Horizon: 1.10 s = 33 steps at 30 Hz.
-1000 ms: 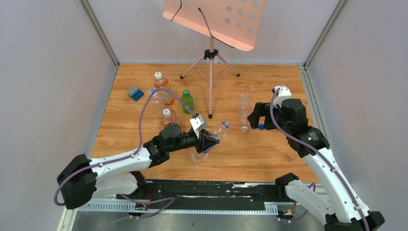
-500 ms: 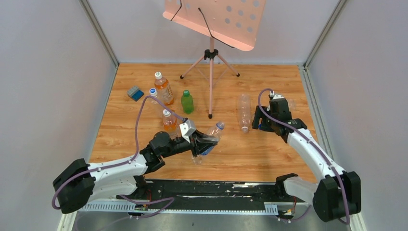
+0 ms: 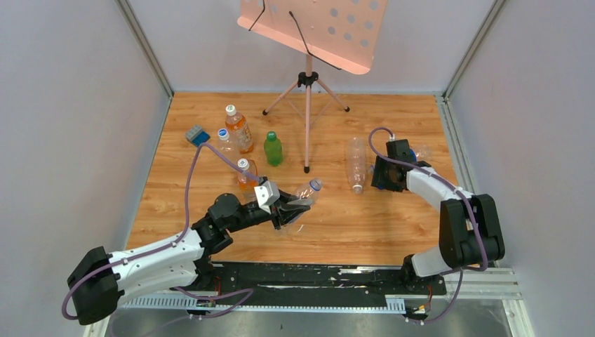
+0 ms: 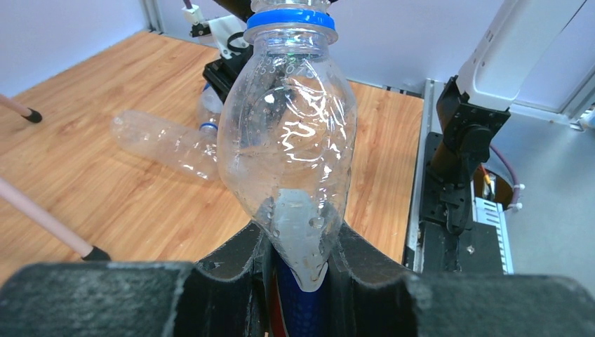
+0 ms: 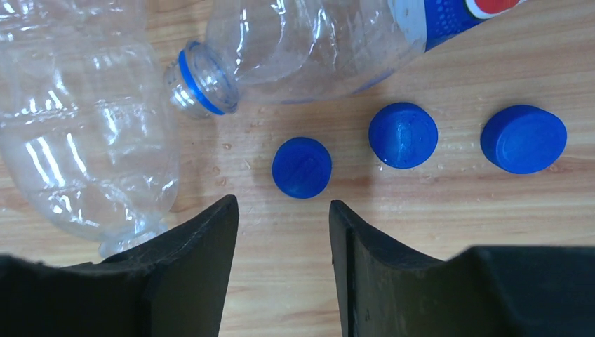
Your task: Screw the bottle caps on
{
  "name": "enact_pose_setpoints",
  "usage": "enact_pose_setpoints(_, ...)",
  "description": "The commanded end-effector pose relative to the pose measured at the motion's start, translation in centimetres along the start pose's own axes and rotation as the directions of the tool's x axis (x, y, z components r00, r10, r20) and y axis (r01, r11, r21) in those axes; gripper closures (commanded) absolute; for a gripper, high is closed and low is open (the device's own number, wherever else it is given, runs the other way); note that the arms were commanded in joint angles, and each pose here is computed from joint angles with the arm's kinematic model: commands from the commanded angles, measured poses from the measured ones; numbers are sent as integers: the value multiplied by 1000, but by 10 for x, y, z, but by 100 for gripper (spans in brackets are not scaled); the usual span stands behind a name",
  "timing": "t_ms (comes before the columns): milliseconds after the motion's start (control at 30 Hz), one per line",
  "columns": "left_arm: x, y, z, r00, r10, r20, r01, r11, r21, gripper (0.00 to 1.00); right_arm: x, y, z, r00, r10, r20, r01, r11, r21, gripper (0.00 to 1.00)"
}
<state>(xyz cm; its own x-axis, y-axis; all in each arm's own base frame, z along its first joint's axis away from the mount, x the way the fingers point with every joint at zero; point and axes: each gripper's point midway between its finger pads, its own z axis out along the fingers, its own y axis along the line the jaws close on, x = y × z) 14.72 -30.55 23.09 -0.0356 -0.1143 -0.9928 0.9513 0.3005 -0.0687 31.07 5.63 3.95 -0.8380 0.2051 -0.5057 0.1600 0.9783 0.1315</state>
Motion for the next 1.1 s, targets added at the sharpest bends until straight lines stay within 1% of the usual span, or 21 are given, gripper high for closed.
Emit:
enact_pose_setpoints(0, -25, 3, 1, 996, 69, 51, -69, 997, -20, 71, -30, 1, 8, 997, 18, 74, -19, 1000, 12, 50)
enact_pose_setpoints(367, -21, 3, -2, 992, 115, 47, -115, 993, -11, 70, -29, -2, 33, 1000, 16, 22, -16, 999, 29, 55)
enact_pose_setpoints(567, -16, 1, -2, 992, 124, 20, -124, 992, 7, 71, -21, 0, 31, 1000, 14, -14, -14, 1000, 13, 69)
enact_pose_setpoints(733, -13, 1, -1, 992, 128, -10, -128, 992, 14, 71, -12, 0, 20, 1000, 16, -24, -16, 1000, -4, 70)
enact_pose_setpoints(833, -10, 0, 0, 993, 120, -19, -119, 993, 21, 71, 1, 8, 16, 998, 4, -70, -8, 998, -57, 72)
enact_pose_setpoints(933, -10, -2, 1, 993, 112, -24, -112, 993, 34, 71, 18, 19, 9, 992, -24, -126, 12, 995, -98, 69)
enact_pose_setpoints(1067, -10, -4, 0, 994, 106, -29, -105, 994, 42, 71, 39, 22, 1, 981, -64, -183, 48, 995, -87, 60)
